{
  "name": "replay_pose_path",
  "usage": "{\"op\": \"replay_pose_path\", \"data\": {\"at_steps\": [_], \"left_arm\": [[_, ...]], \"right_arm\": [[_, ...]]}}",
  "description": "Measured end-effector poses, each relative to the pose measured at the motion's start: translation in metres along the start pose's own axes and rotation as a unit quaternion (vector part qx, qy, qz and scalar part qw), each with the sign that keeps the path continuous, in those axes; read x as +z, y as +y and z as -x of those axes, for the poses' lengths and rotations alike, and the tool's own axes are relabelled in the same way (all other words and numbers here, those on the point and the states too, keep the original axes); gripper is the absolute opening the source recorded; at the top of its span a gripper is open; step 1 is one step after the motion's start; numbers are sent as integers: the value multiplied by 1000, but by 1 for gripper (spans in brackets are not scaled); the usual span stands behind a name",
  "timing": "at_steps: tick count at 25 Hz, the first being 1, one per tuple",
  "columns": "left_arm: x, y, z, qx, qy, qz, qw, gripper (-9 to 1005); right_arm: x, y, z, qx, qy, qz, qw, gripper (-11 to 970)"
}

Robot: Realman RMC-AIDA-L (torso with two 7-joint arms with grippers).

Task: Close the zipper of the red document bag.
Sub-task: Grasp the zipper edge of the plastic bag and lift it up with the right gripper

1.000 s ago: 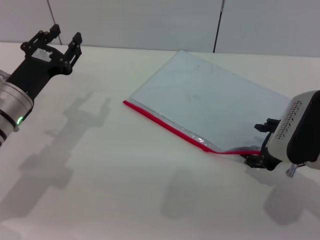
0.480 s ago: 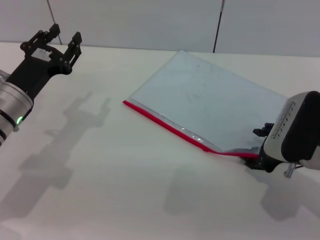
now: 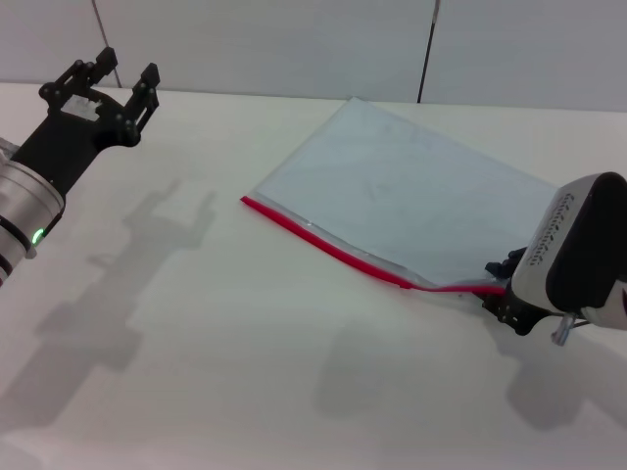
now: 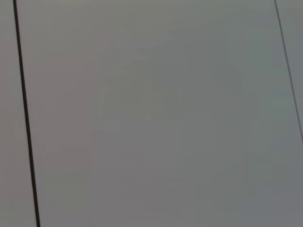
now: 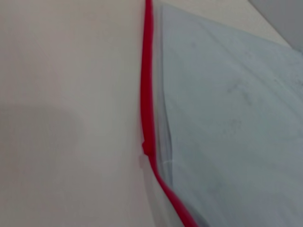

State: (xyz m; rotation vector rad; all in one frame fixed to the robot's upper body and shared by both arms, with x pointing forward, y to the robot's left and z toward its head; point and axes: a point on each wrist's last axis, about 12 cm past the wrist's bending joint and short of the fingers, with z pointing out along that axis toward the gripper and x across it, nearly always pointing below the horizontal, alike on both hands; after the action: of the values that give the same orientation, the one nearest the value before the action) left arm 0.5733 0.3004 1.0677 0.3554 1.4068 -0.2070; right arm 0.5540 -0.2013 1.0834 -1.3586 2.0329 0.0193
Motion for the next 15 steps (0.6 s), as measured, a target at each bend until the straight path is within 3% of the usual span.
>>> {"op": "replay_pose_path", "data": {"at_steps": [6,11,15], "left_arm": [[0,0,0,-2,0,1,1000,543],[-1,-1,-1,1,3,-7,1000,542],[0,-8,-3,9,14,-40,999,542]], "right_arm": [[-3,1,5,-2,-10,-5,1000,208],[-13,-2,12,5,-30,-21,999,169],[-25,-2,16,5,-46,-34,998,148]]}}
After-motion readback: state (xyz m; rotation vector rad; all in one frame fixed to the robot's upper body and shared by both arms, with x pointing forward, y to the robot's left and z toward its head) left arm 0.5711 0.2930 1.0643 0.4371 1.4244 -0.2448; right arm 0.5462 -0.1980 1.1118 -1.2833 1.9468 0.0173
